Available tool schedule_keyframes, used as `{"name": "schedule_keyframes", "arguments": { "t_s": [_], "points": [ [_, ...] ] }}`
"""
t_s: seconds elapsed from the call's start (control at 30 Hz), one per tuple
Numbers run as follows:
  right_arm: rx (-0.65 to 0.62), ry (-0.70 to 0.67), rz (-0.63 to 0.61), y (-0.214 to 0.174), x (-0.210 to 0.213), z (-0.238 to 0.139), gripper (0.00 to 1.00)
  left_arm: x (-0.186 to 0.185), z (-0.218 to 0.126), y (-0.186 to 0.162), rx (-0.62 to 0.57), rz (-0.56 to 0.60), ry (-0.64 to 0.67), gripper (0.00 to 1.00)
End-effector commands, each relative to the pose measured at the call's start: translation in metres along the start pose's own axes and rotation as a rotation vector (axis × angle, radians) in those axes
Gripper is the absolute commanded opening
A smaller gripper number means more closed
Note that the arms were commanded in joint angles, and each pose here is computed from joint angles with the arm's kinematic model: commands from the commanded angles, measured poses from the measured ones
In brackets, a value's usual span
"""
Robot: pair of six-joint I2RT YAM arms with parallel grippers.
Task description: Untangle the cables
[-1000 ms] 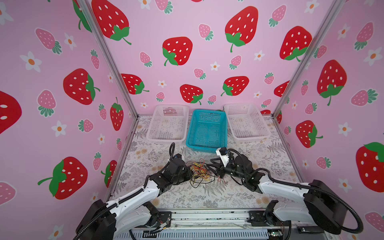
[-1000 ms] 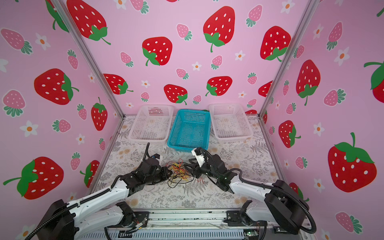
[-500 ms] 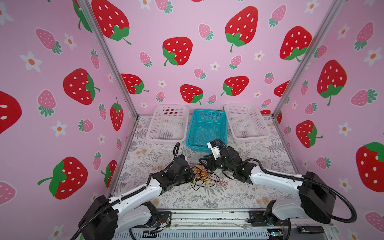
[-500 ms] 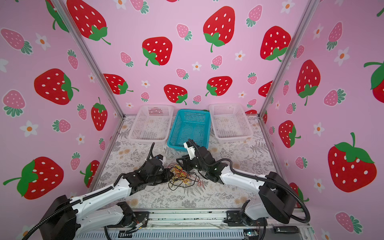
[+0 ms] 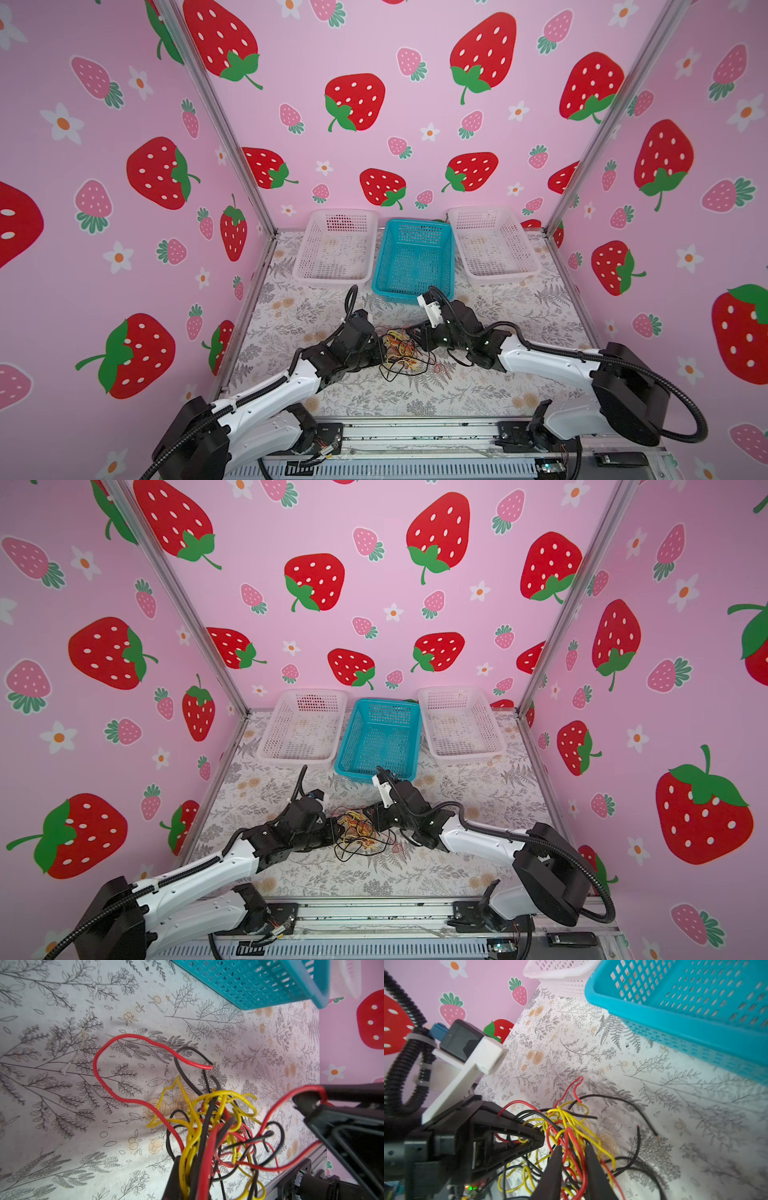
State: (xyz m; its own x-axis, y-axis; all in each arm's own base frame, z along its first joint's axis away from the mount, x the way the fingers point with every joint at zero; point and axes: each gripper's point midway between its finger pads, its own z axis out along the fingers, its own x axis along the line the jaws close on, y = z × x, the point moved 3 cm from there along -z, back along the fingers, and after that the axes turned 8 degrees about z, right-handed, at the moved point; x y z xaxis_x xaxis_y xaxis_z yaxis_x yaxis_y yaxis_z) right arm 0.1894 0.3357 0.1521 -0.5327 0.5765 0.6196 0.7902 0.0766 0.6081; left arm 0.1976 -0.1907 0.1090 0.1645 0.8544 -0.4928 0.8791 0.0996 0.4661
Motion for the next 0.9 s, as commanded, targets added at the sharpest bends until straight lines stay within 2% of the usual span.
{"name": "schedule_keyframes", "arguments": {
  "t_s": [0.0, 0.07, 0.37, 0.87],
  "points": [
    [-0.034, 0.052, -0.004, 0.008, 0.013, -0.006, 0.08, -0.01, -0.004, 0.011, -0.036, 0.015, -0.024, 0.0],
    [-0.063, 0.039, -0.021, 0.015, 0.016, -0.013, 0.0, -0.008, -0.003, 0.009, -0.034, 0.017, -0.019, 0.0],
    [-0.216, -0.001, -0.128, 0.052, 0.037, -0.068, 0.0, 0.006, 0.004, -0.005, -0.002, 0.013, 0.014, 0.0],
    [-0.522, -0.073, -0.226, 0.104, 0.071, -0.195, 0.0, 0.025, 0.014, -0.02, 0.046, 0.029, 0.088, 0.0]
  ]
}}
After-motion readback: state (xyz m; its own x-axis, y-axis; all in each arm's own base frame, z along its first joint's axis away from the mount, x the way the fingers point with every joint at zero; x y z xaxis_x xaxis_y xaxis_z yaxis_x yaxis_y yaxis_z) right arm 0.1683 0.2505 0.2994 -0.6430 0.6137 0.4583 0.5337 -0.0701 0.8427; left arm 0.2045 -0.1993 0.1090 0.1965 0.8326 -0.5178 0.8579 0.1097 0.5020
